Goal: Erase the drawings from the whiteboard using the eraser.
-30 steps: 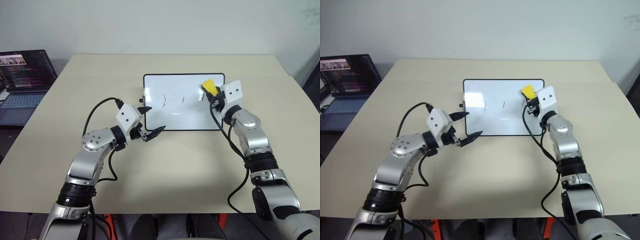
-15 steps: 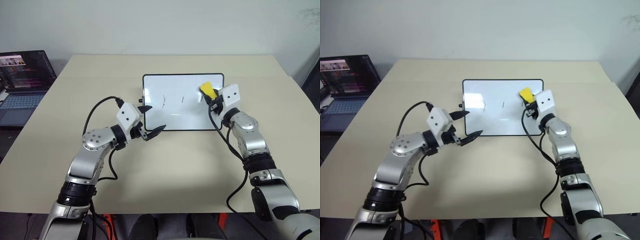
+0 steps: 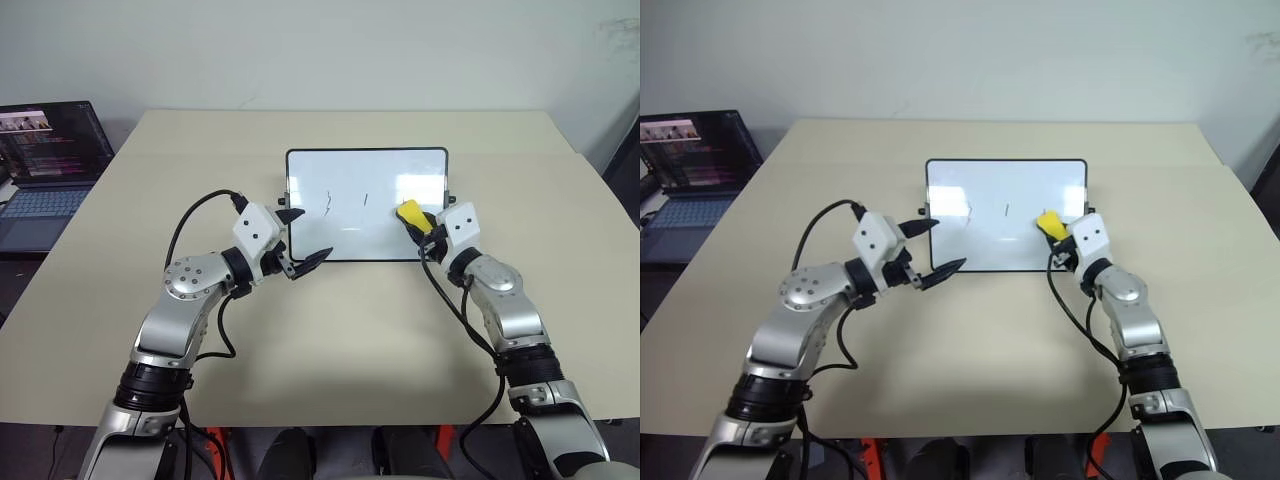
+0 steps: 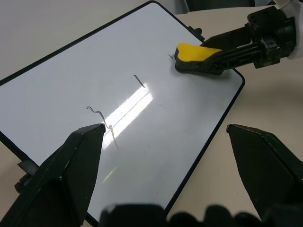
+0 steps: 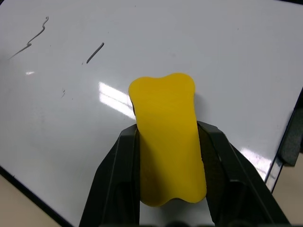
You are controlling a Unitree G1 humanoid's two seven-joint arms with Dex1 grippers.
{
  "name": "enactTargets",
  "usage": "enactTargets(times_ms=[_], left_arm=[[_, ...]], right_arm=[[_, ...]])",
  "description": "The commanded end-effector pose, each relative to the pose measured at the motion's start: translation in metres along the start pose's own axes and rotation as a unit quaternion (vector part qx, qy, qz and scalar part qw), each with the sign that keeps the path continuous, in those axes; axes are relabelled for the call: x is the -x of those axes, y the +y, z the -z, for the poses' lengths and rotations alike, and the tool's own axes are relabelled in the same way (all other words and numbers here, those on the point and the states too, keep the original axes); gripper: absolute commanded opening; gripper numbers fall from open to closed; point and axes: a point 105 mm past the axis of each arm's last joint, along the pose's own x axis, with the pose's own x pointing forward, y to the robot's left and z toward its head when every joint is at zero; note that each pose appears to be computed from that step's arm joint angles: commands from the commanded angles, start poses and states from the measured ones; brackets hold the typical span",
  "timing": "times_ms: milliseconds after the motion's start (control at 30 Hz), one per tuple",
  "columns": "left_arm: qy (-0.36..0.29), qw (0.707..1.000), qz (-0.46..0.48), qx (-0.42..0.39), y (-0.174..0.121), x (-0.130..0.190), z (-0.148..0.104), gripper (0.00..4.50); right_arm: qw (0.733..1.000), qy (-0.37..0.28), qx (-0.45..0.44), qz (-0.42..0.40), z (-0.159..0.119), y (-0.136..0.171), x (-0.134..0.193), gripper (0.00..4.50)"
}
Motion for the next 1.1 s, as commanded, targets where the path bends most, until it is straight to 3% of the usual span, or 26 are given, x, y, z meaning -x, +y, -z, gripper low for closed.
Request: enactTargets(times_ms=[33,233,567,867,1100], left_arm=[[-0.024,0.999,-0.01,-0.02,0.003,0.002,-0.016,4.5],[-0.026,0.999,-0.007,-0.019,0.002,0.001,-0.016,4.5],[-0.032,0.999,0.002,-0.017,0.0,-0.005,-0.016,4.5],[-0.035,0.999,0.006,-0.017,-0.001,-0.008,-0.018,4.5],[-0.032,0.999,-0.002,-0.018,0.0,-0.003,-0.018,4.5]], right_arm=[[1.0,0.013,-0.006,-0.002,0.005,0.002,0.008,1.34],[1.0,0.001,-0.007,0.012,-0.005,-0.001,0.017,1.34],[0.991,-0.092,0.039,0.089,-0.067,-0.036,0.004,1.34],[0.994,-0.064,0.054,0.068,-0.05,-0.032,-0.031,1.34],[0.998,-0.034,0.051,0.025,-0.025,-0.007,-0.04,1.34]])
